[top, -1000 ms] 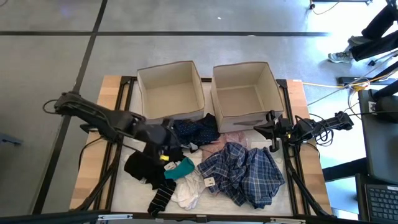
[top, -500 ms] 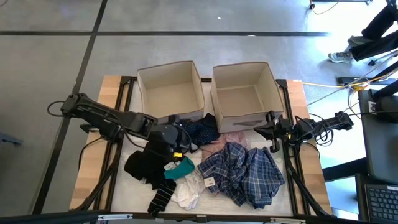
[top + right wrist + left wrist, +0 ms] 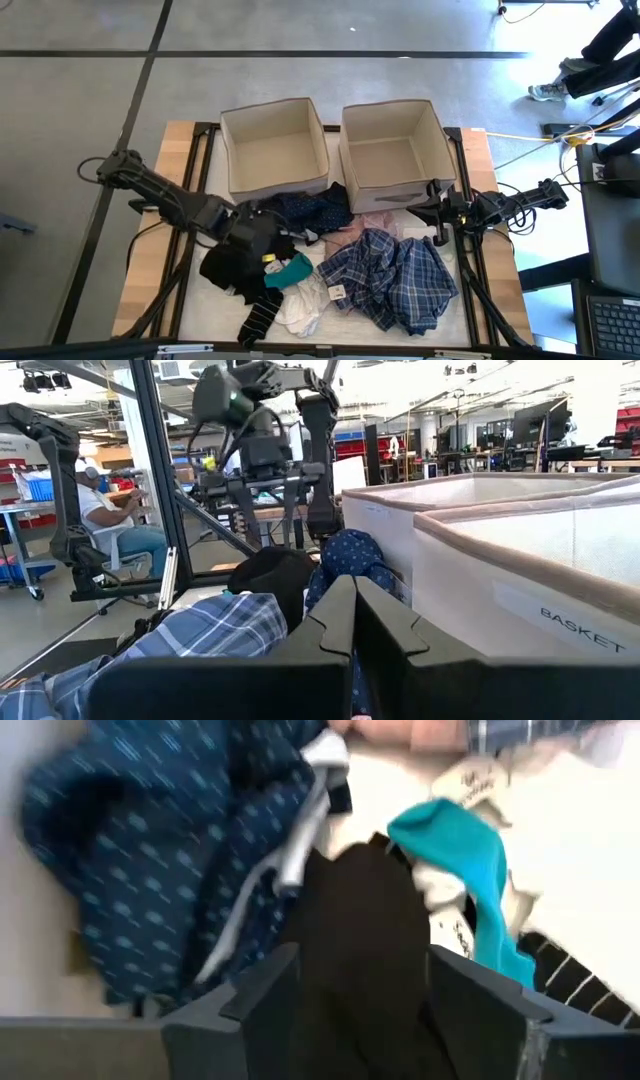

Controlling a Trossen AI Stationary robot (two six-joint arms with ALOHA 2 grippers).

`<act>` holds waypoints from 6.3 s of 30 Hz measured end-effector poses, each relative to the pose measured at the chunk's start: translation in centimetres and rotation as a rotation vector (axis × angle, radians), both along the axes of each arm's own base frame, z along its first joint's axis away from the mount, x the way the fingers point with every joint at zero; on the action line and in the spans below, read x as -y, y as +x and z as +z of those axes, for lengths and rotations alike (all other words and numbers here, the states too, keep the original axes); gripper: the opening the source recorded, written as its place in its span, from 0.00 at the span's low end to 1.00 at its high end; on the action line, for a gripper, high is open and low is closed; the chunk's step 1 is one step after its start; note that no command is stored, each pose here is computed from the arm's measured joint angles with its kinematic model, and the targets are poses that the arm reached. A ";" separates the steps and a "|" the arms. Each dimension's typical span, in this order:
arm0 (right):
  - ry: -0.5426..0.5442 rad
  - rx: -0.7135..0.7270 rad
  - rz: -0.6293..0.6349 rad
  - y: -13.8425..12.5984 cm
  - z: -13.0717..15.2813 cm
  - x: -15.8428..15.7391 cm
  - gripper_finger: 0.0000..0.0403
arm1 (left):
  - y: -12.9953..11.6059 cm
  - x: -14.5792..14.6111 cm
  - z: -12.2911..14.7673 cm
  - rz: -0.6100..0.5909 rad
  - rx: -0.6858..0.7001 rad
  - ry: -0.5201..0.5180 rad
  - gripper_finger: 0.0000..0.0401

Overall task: Sort clothes
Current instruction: Put the black shirt into the left laundry organizer, then put the black sock into the left laundry organizer

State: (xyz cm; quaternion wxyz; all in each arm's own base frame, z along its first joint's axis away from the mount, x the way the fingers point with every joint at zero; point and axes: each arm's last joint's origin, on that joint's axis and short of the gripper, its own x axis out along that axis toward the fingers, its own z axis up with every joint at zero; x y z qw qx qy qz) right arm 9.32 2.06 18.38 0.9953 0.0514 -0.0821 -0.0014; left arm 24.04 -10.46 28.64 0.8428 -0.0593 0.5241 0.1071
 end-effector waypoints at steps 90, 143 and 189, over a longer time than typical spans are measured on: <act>-0.015 0.002 -0.069 0.0 0.1 0.2 0.03 | -2.7 -11.4 25.2 0.163 0.622 1.077 0.04; -0.016 -0.001 -0.068 0.0 0.0 0.2 0.03 | -2.1 -21.2 2.8 0.383 0.130 0.501 0.04; -0.016 0.000 -0.068 0.0 0.0 0.2 0.03 | 1.2 -6.6 5.2 -0.187 0.459 0.268 0.42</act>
